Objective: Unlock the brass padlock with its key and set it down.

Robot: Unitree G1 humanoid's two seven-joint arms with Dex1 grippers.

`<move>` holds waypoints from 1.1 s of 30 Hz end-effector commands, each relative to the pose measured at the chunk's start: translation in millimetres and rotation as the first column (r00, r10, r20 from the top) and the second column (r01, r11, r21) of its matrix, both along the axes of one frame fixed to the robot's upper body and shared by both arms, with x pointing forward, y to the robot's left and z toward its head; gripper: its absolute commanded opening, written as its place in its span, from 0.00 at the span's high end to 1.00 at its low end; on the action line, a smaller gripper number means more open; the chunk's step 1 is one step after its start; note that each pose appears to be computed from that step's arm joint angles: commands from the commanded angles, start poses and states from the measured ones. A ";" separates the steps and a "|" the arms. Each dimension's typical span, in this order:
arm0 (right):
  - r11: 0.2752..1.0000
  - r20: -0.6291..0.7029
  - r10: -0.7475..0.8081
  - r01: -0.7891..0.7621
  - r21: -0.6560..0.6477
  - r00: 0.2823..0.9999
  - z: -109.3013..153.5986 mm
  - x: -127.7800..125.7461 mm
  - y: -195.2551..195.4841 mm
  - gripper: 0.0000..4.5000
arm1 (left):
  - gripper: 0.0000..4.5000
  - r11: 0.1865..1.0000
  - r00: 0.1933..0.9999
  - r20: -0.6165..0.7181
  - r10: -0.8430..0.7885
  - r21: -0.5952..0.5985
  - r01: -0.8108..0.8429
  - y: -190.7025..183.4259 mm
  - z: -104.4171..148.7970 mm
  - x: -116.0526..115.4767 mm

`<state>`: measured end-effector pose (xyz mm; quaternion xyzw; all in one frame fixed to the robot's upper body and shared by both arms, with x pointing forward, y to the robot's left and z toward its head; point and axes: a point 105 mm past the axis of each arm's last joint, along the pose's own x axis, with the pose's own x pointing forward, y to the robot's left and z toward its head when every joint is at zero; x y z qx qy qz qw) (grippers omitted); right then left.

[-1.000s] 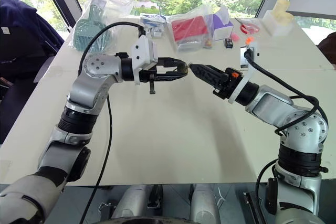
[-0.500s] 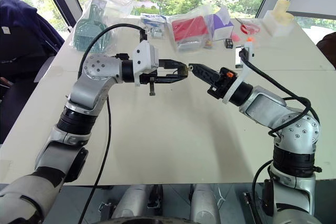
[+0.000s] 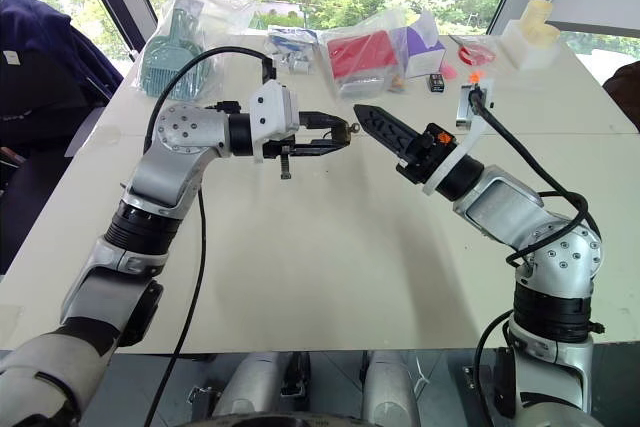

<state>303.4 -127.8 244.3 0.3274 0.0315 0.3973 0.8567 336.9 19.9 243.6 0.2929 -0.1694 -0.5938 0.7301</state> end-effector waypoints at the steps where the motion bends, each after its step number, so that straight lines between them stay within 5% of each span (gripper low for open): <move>1: 0.999 0.053 0.046 -0.046 -0.008 0.998 9.4 -11.1 6.2 0.07 | 0.84 0.999 0.998 0.062 -0.015 -0.029 0.017 -4.0 18.6 -4.7; 7: 0.998 0.047 0.057 -0.056 -0.016 0.997 6.5 -10.9 8.2 0.12 | 0.84 0.999 0.998 0.064 -0.026 -0.040 0.028 -6.3 20.6 -8.4; 9: 0.998 0.044 0.061 -0.060 -0.017 0.997 5.6 -10.1 10.2 0.26 | 0.84 0.999 0.997 0.067 -0.029 -0.041 0.032 -7.2 20.6 -9.5; 15: 0.997 0.033 0.071 -0.070 -0.023 0.997 2.8 -8.5 15.2 0.95 | 0.84 0.998 0.997 0.069 -0.045 -0.041 0.048 -10.4 19.4 -14.9; 16: 0.997 0.031 0.068 -0.068 -0.022 0.997 2.6 -8.0 15.4 0.99 | 0.84 0.998 0.997 0.069 -0.046 -0.042 0.049 -10.5 19.5 -15.6; 23: 0.999 0.014 0.034 -0.034 -0.003 0.999 0.8 -4.5 13.6 0.99 | 0.84 0.999 0.989 0.147 -0.021 -0.033 0.026 -8.4 17.3 -16.6; 33: 0.987 -0.104 -0.033 0.049 0.153 0.994 -8.1 8.4 21.3 0.99 | 0.84 0.997 0.874 0.482 0.052 -0.067 -0.022 -12.5 22.9 -15.0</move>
